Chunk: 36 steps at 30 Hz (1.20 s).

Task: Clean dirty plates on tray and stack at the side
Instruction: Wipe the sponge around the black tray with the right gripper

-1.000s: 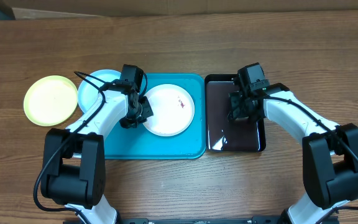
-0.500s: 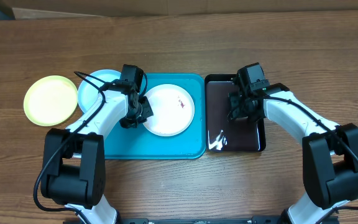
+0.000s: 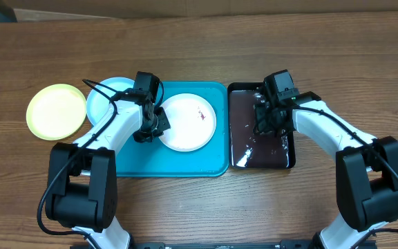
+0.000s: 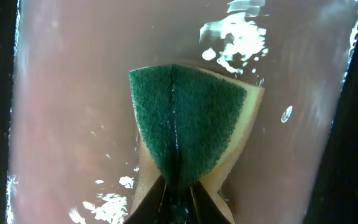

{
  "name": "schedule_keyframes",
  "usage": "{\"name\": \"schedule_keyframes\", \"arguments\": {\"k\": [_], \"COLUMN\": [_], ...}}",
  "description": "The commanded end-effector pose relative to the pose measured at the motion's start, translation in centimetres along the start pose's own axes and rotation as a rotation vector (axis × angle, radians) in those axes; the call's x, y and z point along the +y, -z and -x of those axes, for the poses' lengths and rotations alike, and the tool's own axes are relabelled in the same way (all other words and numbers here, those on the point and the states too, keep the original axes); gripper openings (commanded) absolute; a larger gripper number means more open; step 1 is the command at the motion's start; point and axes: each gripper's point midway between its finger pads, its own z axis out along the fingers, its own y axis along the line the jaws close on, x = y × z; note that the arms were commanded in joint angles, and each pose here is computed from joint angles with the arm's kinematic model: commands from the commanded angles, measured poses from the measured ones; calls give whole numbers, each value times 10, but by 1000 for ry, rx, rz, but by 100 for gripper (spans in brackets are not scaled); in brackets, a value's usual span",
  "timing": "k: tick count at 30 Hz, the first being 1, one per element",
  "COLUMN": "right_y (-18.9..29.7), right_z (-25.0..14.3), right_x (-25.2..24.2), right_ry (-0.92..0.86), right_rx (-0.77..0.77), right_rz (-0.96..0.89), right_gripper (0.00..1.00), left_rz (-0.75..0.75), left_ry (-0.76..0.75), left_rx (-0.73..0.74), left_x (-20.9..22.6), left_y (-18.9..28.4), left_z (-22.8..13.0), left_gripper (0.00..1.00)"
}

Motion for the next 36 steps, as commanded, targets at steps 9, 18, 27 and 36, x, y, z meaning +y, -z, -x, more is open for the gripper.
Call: {"name": "schedule_keyframes", "arguments": {"k": [9, 18, 27, 36], "right_y": [80, 150, 178, 178], "right_z": [31, 36, 39, 41], "right_x": [16, 20, 22, 22], "right_ry": [10, -3, 3, 3], "right_rx": [-123, -280, -359, -366], "right_rz": [53, 81, 94, 94], "right_gripper": [4, 4, 4, 4], "left_rz": [8, 8, 6, 5], "left_ry": [-20, -20, -20, -20], "left_rx": [11, 11, 8, 8], "left_x": [1, 1, 1, 1], "left_y": [-4, -4, -4, -4], "left_z": [-2, -1, -1, -1], "left_gripper": [4, 4, 4, 4]}}
